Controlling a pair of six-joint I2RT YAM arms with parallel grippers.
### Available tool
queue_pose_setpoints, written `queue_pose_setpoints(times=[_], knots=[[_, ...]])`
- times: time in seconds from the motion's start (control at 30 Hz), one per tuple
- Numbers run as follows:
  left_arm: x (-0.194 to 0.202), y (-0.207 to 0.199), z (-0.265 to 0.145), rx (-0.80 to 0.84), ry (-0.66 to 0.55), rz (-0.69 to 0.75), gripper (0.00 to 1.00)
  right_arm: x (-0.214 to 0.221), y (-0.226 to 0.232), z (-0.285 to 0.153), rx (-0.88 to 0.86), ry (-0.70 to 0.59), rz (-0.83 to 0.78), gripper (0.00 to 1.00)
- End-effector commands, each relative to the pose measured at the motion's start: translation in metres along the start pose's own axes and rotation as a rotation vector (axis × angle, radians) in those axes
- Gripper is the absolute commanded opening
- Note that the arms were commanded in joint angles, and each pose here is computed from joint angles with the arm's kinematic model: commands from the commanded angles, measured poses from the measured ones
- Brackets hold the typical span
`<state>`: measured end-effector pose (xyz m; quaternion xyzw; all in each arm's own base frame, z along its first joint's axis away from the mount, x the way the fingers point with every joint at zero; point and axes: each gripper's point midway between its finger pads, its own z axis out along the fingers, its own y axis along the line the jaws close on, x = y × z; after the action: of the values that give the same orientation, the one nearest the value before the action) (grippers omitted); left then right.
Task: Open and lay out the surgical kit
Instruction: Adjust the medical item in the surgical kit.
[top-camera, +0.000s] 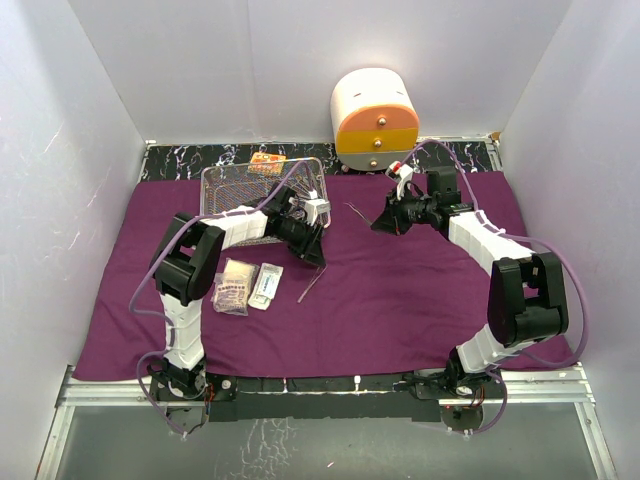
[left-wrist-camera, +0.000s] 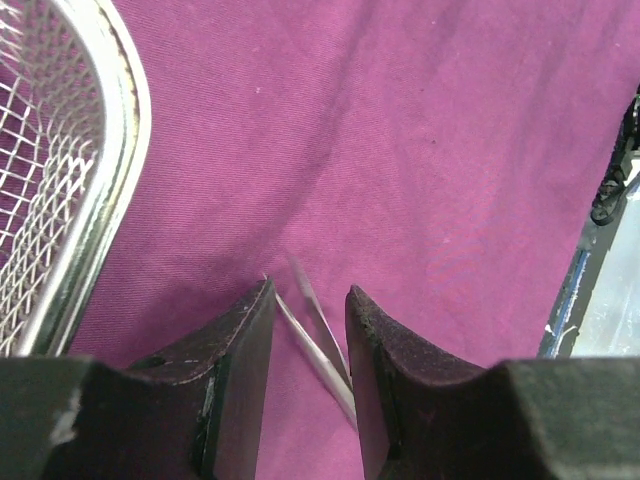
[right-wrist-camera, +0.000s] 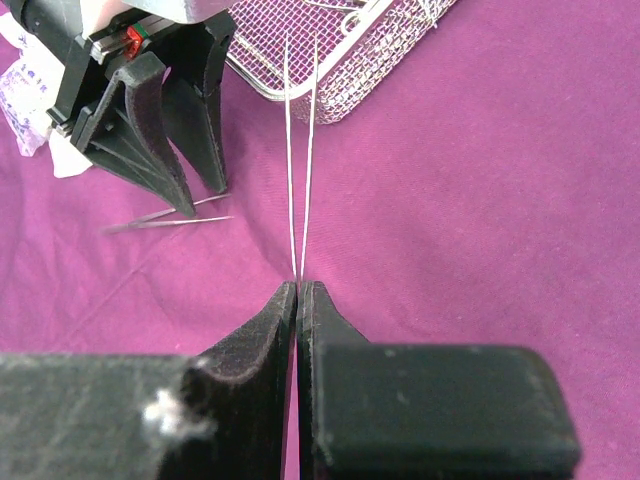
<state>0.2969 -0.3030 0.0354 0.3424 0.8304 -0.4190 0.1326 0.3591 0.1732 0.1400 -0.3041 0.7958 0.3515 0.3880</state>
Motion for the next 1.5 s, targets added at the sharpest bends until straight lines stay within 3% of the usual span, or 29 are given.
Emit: queue_pose_setpoints(times=[0.0, 0.27, 0.47, 0.73, 1.1, 1.47], knots=[[-0.003, -0.005, -0.005, -0.015, -0.019, 0.042, 0.34, -0.019, 0.006, -0.006, -0.009, -0.062, -0.057, 0.0], [-0.008, -0.018, -0.014, 0.0, -0.065, 0.102, 0.34, -0.017, 0.005, -0.005, -0.014, -0.056, -0.05, 0.0], [-0.002, -0.004, -0.013, -0.071, -0.041, 0.092, 0.33, -0.018, 0.005, -0.006, -0.011, -0.059, -0.053, 0.0], [0.001, 0.007, -0.008, -0.205, -0.004, 0.117, 0.25, -0.015, 0.004, -0.004, -0.012, -0.052, -0.045, 0.0], [0.007, 0.008, -0.003, -0.264, 0.038, 0.144, 0.22, -0.014, 0.003, -0.004, -0.011, -0.049, -0.042, 0.0], [0.012, 0.014, -0.003, -0.412, 0.079, 0.131, 0.1, -0.013, 0.001, -0.003, -0.006, -0.045, -0.039, 0.0]])
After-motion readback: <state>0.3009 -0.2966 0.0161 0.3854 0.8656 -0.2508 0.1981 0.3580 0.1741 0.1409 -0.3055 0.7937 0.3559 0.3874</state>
